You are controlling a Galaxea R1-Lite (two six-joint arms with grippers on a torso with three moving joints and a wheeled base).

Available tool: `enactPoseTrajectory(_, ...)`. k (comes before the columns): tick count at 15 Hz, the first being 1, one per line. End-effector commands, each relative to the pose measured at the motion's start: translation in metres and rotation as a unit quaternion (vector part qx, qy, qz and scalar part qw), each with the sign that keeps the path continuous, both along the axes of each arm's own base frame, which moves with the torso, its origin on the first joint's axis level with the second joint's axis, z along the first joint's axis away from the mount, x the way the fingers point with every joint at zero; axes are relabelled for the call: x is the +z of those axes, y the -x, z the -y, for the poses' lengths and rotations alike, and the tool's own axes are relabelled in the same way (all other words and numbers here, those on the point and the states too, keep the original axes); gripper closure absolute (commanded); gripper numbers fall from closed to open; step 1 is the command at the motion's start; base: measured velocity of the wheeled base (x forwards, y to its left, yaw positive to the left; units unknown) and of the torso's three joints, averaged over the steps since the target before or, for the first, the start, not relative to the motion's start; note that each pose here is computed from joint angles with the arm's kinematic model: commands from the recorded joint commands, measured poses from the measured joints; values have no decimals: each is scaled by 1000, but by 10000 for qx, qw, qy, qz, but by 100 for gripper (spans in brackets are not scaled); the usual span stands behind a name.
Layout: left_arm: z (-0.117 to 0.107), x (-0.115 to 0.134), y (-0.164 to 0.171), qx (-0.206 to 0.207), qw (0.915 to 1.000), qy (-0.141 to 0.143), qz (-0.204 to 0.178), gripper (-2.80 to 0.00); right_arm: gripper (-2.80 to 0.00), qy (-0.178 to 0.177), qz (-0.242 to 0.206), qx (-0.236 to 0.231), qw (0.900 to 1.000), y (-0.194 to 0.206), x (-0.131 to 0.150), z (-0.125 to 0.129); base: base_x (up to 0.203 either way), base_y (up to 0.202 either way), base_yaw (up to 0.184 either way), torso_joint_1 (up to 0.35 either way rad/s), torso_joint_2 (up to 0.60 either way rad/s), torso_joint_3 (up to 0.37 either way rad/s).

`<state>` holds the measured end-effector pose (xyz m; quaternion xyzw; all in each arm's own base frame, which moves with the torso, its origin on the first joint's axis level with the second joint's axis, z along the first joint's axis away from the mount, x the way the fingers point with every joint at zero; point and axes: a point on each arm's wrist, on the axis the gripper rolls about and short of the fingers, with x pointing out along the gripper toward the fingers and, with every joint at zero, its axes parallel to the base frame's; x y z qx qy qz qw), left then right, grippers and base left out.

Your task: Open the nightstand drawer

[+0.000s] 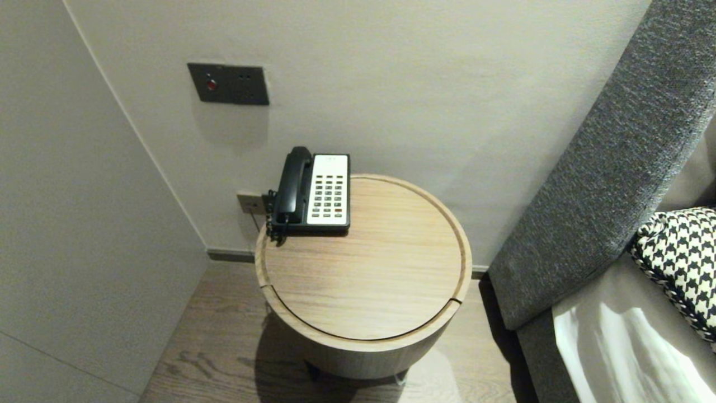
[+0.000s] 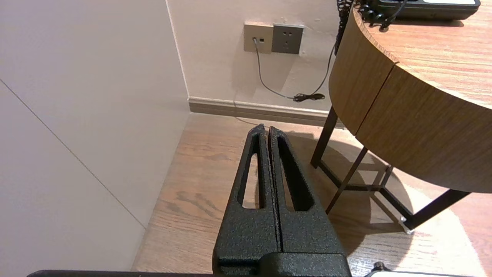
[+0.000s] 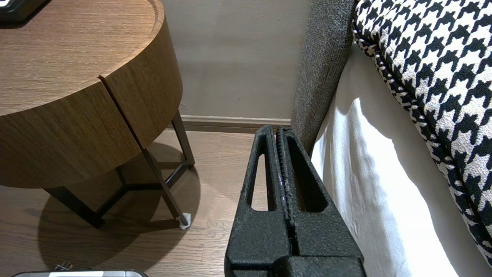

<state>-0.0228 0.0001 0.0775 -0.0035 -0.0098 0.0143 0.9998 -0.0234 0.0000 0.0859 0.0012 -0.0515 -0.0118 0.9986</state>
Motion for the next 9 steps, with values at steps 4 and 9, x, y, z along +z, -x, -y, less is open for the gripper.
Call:
enactPoseTrajectory(4, 0, 0, 0, 10, 10000, 3, 17, 0, 0, -5, -185, 4, 9998, -3, -11, 0, 0, 0, 0, 0, 0, 0)
enactPoseTrajectory(9, 0, 1, 0, 9, 10000, -3, 10, 0, 0, -5, -185, 4, 9998, -3, -11, 0, 0, 0, 0, 0, 0, 0)
